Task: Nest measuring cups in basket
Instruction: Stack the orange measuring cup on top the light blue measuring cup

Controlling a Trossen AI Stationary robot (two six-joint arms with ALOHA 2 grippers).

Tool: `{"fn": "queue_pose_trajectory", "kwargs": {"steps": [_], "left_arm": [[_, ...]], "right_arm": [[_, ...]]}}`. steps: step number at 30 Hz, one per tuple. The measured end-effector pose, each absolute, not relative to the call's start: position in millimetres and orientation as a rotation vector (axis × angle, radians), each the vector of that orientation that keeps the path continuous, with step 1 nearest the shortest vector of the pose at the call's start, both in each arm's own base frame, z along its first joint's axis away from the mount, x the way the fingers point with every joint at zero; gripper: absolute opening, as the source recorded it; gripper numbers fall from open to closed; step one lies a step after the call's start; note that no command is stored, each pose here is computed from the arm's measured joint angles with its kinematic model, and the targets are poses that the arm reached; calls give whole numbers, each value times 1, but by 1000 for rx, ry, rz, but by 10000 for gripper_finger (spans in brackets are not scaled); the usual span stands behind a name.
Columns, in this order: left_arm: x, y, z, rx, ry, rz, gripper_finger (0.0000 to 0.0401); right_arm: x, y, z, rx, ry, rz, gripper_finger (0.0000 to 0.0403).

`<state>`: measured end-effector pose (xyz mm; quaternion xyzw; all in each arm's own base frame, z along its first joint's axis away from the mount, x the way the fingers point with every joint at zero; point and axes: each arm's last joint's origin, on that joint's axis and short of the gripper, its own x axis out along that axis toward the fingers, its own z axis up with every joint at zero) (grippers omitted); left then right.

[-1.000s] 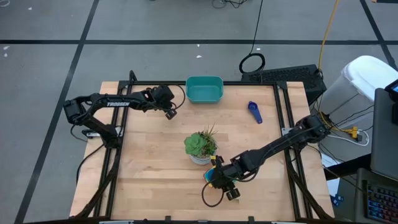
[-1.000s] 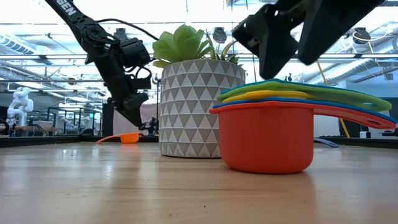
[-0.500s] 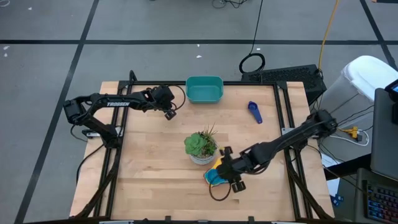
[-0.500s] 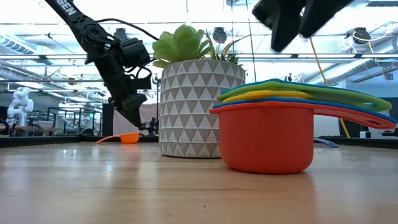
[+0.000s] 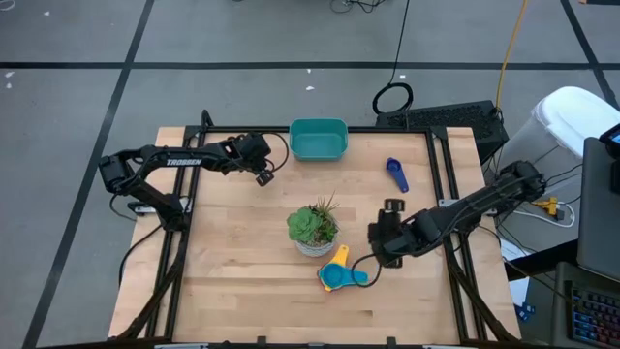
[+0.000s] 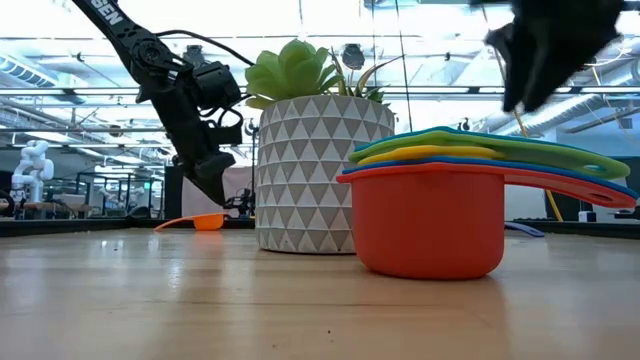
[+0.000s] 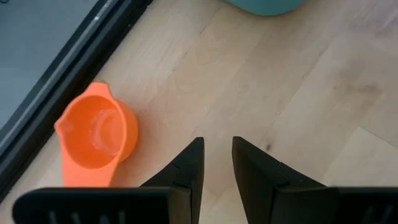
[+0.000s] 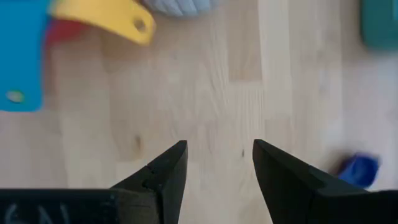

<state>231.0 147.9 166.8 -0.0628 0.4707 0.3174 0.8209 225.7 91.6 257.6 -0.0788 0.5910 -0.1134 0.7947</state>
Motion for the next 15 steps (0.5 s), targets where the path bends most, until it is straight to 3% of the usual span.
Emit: {"fn": "queue_pose_trajectory", "kwargs": {"steps": [7, 15], "left_arm": [[229, 147, 165, -134, 1033, 670, 88], [223, 162, 175, -91, 1059, 792, 88]], "right_arm": [[188, 65, 213, 7, 1257, -393, 173], [169, 48, 180, 163, 1127, -372, 173]]}}
